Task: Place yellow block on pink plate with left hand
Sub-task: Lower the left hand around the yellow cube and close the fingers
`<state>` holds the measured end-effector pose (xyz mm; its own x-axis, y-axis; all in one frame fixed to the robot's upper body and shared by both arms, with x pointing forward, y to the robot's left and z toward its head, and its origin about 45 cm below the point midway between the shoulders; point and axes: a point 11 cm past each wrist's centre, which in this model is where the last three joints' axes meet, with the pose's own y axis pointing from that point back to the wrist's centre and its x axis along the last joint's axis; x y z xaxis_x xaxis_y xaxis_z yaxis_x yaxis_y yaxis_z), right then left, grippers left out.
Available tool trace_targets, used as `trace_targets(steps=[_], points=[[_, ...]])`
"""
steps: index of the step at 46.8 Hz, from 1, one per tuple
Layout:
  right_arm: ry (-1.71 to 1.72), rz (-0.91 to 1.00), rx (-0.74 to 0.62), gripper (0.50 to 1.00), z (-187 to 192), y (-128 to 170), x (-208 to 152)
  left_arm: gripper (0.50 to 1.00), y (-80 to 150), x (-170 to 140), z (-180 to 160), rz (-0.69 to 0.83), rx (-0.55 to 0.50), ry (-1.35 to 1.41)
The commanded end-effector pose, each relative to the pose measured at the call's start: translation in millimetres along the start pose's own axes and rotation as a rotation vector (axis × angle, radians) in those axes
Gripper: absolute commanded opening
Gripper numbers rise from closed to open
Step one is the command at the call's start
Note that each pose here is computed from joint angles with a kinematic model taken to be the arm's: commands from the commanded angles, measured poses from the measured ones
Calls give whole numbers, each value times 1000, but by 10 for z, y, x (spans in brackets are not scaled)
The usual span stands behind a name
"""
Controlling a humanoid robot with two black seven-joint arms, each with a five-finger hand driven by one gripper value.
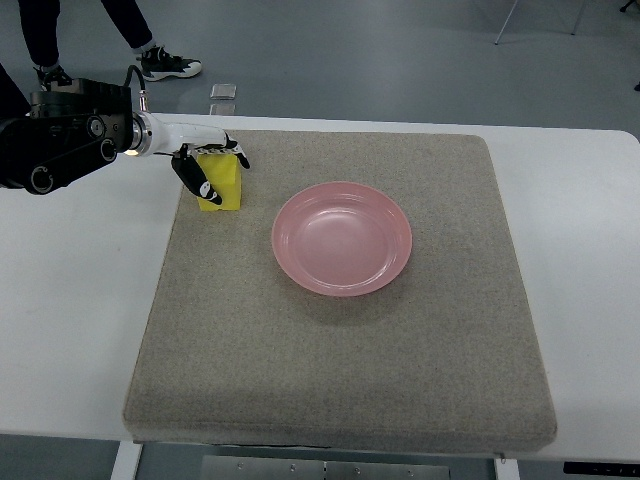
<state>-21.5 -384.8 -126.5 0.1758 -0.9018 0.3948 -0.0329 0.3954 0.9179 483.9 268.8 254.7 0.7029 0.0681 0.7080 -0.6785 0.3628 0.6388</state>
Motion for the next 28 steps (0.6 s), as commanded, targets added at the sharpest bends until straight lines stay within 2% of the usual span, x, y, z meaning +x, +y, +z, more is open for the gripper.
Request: trace_targets(steps=[1,3,4,19,28], points=[[-1,0,0,924,-1,0,-1,652,-6,1,-5,8,3,-2],[1,-1,0,924,-1,0,-2,523,-20,-3,5,13,2,-5],[2,-1,1,924,-1,0,-2,500,-23,-10,6,14,1,-5],[1,0,0,924,-1,0,-1,500,-23,51,42,50,-9,-5],[-1,-1,0,924,-1,0,-2,500,26,261,139,126,-30,-5]])
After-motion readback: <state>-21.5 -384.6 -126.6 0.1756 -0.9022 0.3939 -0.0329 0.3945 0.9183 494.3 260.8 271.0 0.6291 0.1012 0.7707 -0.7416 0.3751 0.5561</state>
